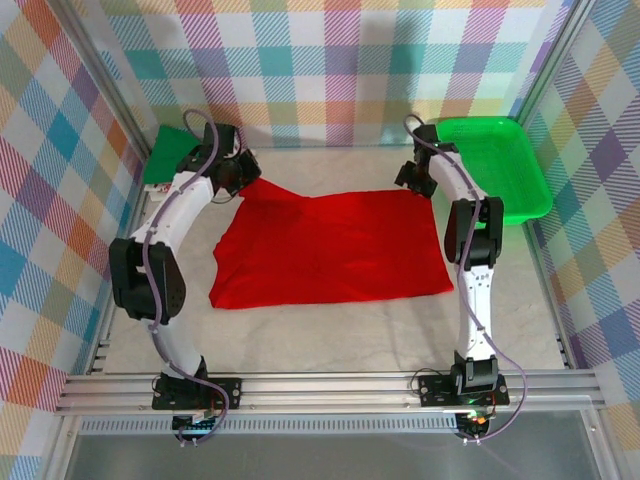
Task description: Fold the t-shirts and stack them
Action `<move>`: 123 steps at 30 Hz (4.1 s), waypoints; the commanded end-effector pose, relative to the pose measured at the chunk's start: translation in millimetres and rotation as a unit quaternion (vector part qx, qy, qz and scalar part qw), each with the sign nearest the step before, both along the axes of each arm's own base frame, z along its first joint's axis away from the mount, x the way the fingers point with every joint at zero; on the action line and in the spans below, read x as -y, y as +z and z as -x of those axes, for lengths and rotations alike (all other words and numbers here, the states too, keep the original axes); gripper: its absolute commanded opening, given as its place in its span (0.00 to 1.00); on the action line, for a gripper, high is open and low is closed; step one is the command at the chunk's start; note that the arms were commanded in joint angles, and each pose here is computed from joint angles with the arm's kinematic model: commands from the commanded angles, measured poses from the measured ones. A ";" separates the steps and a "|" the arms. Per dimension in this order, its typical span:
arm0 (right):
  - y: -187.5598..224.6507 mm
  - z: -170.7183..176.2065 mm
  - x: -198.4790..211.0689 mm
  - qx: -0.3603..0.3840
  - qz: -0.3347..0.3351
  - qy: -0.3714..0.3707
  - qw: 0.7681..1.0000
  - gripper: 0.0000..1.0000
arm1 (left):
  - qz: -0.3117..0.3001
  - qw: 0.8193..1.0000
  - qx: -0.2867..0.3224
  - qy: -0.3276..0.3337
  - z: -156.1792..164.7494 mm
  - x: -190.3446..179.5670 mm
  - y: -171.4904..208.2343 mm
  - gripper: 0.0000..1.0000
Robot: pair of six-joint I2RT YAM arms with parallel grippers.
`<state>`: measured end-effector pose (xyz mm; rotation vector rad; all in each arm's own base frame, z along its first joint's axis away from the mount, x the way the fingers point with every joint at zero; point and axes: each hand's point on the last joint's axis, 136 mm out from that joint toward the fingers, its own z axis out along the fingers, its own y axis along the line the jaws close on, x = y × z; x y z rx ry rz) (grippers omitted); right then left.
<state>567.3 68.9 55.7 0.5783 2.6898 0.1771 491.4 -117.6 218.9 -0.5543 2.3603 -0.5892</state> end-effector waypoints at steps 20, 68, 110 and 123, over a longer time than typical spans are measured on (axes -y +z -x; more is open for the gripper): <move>-41.6 -8.5 10.5 -0.048 0.024 -0.012 0.998 0.57 | -0.014 0.999 0.024 -0.023 23.5 6.8 15.7 0.00; 53.5 25.5 24.6 0.103 0.030 0.011 0.994 0.00 | -0.049 0.997 -0.051 -0.023 95.9 -13.5 -7.2 0.00; 2.9 142.6 46.8 -0.003 0.060 -0.002 0.998 0.24 | -0.006 0.973 -0.221 -0.070 241.8 11.8 -73.4 0.29; 64.2 145.5 5.3 0.045 0.042 0.073 0.995 0.36 | -0.043 0.987 -0.142 -0.067 189.3 1.5 -70.9 0.26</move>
